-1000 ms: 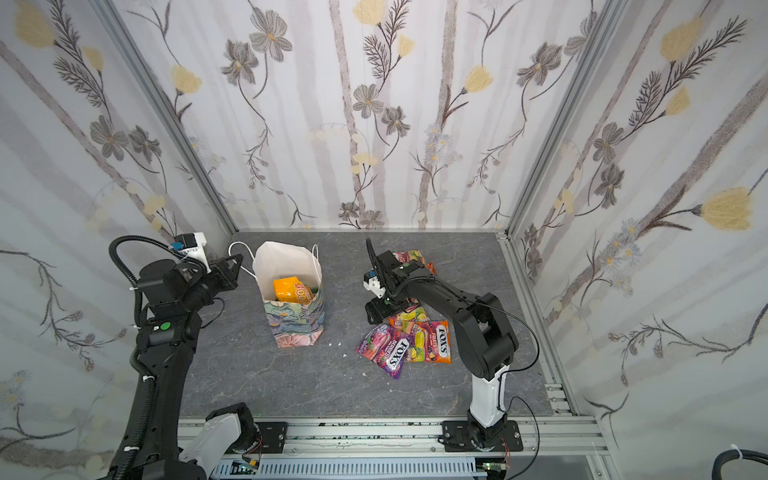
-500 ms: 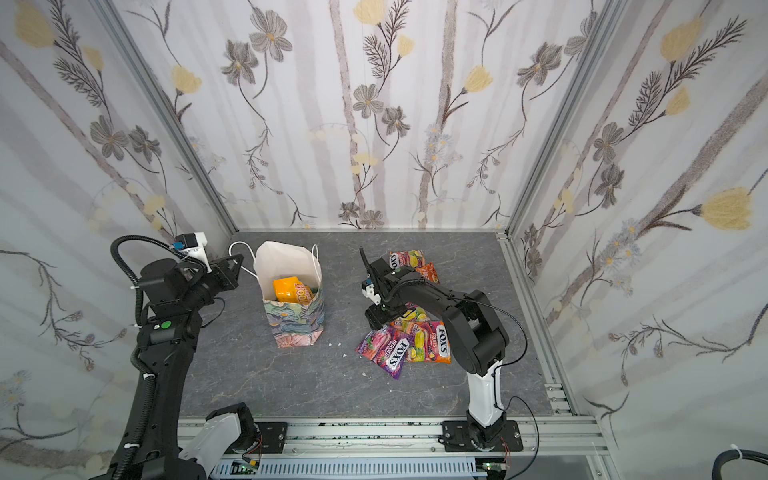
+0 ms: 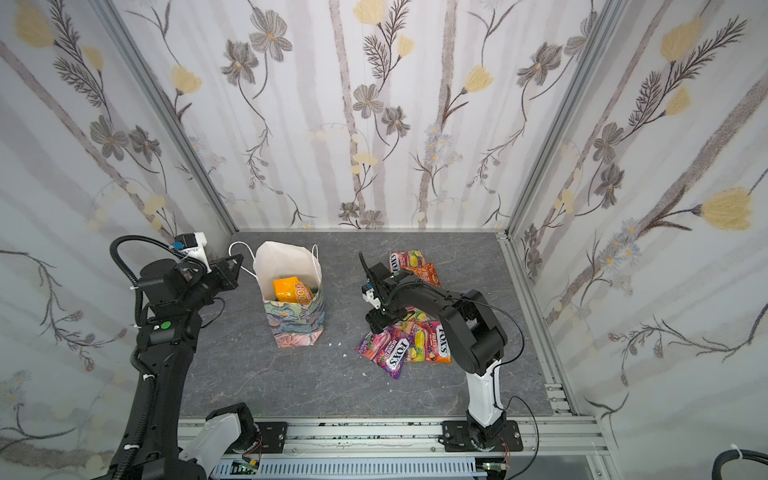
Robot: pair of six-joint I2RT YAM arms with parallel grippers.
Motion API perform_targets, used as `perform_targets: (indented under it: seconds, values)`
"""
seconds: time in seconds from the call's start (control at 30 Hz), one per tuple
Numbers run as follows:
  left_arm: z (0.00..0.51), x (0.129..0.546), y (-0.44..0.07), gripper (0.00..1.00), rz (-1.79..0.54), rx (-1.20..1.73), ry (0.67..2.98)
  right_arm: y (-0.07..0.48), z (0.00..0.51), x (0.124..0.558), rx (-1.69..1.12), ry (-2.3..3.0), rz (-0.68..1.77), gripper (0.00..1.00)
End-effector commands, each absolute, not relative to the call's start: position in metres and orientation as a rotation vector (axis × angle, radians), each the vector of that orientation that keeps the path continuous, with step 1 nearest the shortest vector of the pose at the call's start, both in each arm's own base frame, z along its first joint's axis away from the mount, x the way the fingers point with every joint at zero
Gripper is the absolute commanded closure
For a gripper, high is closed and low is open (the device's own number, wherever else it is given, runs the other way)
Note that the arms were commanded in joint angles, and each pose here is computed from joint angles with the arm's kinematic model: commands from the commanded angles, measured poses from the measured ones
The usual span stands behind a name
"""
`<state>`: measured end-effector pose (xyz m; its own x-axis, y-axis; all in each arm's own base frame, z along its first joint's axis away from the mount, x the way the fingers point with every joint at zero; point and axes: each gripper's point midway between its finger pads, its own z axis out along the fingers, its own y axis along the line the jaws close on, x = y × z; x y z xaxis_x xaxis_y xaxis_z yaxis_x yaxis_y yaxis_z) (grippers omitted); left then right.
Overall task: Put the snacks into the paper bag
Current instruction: 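Lower the right gripper onto the pink Fox's berries bag and grasp its top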
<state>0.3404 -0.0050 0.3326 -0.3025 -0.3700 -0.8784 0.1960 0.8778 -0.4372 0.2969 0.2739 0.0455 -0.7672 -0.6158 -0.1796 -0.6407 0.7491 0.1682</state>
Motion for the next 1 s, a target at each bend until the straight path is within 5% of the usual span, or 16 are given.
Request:
perform_targets:
  seconds: [0.0, 0.37, 0.97]
  values:
    - [0.3393, 0.3401, -0.0052, 1.0, -0.551, -0.112, 1.776, 0.274, 0.0416, 0.2972, -1.011, 2.834, 0.326, 0.3]
    - [0.3414, 0.3392, -0.0057, 1.0, -0.55, -0.108, 1.771, 0.2745, 0.0335, 0.2936, -0.978, 2.833, 0.342, 0.42]
    - [0.3418, 0.3385, -0.0066, 1.0, -0.554, -0.104, 1.769, 0.2779, 0.0424, 0.295, -0.924, 2.799, 0.379, 0.84]
